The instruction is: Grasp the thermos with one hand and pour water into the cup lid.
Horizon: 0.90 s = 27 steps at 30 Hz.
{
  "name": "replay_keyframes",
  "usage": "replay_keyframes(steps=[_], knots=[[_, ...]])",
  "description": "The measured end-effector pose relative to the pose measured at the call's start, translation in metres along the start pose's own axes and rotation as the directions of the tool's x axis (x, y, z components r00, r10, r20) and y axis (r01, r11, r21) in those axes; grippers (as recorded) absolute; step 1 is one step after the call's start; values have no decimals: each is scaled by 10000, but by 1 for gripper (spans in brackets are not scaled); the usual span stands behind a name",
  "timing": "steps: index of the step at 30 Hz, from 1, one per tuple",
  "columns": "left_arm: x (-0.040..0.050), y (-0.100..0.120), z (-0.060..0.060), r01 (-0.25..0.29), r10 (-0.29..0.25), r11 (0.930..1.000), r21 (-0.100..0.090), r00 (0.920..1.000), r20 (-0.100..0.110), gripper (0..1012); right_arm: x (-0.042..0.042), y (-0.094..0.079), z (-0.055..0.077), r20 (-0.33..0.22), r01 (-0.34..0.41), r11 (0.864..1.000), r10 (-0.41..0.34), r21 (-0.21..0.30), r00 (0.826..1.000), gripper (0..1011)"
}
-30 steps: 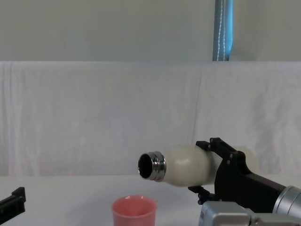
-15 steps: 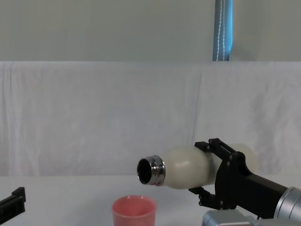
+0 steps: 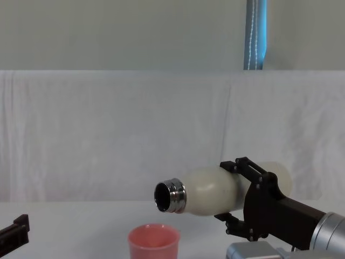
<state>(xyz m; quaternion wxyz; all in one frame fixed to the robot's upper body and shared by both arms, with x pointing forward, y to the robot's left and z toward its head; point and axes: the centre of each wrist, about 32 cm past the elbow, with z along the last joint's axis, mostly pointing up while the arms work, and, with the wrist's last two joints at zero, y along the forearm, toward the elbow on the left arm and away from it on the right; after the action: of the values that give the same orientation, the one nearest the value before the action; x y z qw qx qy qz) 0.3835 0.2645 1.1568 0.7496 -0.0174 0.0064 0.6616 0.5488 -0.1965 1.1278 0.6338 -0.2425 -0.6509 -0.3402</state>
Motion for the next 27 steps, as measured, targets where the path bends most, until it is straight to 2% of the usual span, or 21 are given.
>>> replay_keyframes(steps=[27], knots=[[0, 0, 0, 0, 0, 10000, 0, 10000, 0, 1001, 15, 19, -13, 296, -113, 9999, 115, -74, 9995, 950]])
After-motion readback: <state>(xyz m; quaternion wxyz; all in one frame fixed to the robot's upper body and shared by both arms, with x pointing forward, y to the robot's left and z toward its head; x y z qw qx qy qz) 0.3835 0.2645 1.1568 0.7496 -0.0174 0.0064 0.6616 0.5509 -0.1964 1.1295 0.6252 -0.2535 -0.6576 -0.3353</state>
